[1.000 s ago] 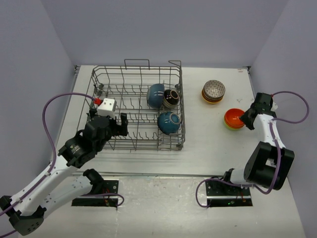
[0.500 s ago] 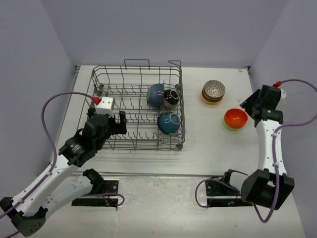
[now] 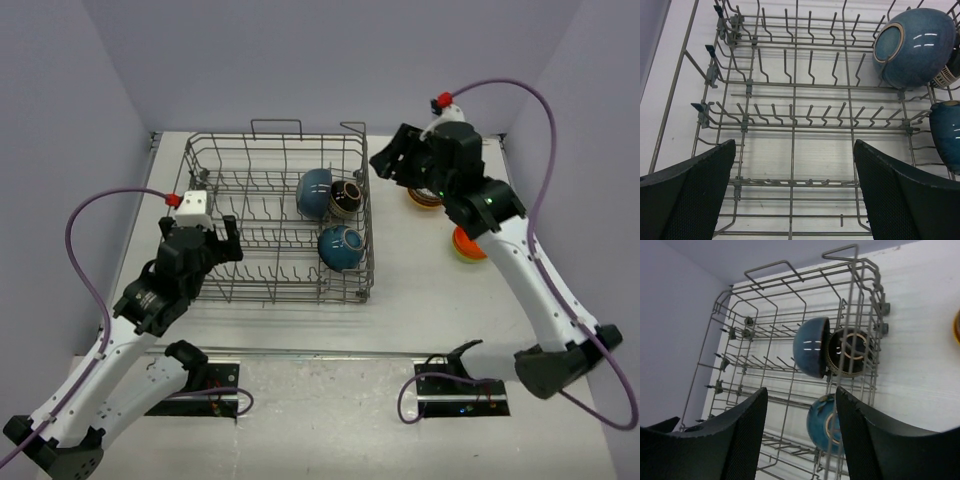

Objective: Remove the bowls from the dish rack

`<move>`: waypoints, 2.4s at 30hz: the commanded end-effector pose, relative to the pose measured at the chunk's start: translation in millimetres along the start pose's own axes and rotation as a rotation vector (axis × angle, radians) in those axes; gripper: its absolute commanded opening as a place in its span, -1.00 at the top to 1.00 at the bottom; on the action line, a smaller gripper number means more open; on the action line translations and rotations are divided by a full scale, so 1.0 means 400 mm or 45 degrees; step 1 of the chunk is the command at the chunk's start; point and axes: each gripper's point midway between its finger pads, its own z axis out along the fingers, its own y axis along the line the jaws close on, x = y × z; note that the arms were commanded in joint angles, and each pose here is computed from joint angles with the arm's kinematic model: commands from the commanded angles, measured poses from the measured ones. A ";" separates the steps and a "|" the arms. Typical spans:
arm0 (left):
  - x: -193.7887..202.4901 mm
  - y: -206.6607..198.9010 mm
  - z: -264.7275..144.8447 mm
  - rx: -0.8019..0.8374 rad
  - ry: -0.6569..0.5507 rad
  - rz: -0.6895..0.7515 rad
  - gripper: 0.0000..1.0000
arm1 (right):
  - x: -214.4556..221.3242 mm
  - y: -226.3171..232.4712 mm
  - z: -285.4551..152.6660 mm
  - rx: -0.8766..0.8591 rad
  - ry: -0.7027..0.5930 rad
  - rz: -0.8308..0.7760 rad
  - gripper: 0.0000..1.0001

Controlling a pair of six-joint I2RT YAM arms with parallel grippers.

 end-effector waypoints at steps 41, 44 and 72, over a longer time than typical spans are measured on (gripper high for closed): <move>-0.004 0.000 0.009 0.010 -0.044 -0.038 -1.00 | 0.364 0.078 0.510 -0.067 0.706 0.002 -0.39; -0.004 0.000 0.010 0.009 -0.040 -0.036 -1.00 | 0.373 0.085 0.502 -0.141 0.733 0.031 -0.39; -0.002 -0.001 0.013 0.014 -0.032 -0.031 -1.00 | 0.356 0.178 0.474 -0.677 0.833 0.267 -0.03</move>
